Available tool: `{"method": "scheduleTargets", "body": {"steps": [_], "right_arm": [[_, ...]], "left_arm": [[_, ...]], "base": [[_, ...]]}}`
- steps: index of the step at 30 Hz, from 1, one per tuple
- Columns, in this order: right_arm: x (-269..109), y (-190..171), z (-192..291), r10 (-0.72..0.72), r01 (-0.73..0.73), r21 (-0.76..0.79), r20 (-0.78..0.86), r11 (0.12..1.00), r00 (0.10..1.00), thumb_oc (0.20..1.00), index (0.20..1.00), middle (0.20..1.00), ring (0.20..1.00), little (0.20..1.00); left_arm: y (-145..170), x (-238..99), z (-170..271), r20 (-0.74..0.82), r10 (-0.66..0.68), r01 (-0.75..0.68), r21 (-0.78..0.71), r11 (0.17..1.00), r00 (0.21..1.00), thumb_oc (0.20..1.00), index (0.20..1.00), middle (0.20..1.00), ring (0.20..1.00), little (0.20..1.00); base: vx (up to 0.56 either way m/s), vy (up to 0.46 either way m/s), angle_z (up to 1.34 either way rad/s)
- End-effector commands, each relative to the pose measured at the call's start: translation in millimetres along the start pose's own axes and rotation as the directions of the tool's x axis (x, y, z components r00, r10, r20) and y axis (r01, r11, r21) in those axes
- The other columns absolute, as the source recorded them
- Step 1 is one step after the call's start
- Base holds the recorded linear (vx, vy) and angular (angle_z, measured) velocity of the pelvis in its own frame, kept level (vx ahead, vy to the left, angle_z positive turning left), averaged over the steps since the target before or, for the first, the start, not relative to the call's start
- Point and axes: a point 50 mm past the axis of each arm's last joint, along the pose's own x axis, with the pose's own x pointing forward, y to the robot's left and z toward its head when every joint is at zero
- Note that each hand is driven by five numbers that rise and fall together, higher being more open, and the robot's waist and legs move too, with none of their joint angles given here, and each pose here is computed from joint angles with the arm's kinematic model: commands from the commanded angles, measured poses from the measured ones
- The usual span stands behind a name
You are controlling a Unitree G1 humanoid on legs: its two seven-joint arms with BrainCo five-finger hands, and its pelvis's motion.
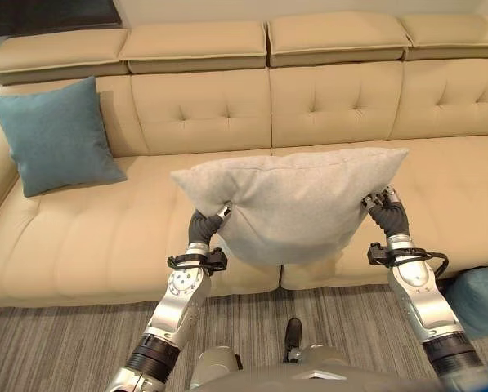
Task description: Pick up all the scattered cushions and arrange them neatly on the sofa.
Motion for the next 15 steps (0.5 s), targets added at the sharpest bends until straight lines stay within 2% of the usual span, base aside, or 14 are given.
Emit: {"method": "scheduleTargets", "body": {"steps": [1, 8, 15], "right_arm": [[9.2, 12.8, 42.4, 0.060, -0.069, 0.031, 0.230, 0.997, 0.971, 0.200, 0.200, 0.200, 0.200, 0.200], [7.8, 17.3, 37.3, 0.062, -0.073, 0.046, 0.206, 0.996, 0.977, 0.200, 0.200, 0.200, 0.200, 0.200], [14.0, 31.1, 46.6, 0.096, -0.110, 0.047, 0.244, 0.993, 0.965, 0.200, 0.200, 0.200, 0.200, 0.200]], "left_arm": [[-32.4, 9.9, 44.6, 0.225, -0.179, 0.187, -0.013, 0.982, 0.958, 0.200, 0.200, 0.200, 0.200, 0.200], [-26.2, 4.7, 43.0, 0.219, -0.158, 0.168, -0.025, 0.986, 0.963, 0.200, 0.200, 0.200, 0.200, 0.200], [-16.8, 5.4, 50.4, 0.244, -0.134, 0.134, 0.016, 0.991, 0.961, 0.200, 0.200, 0.200, 0.200, 0.200]], "base": [[0.16, 0.009, -0.04], [0.25, 0.104, -0.29], [0.14, 0.185, -0.32]]}}
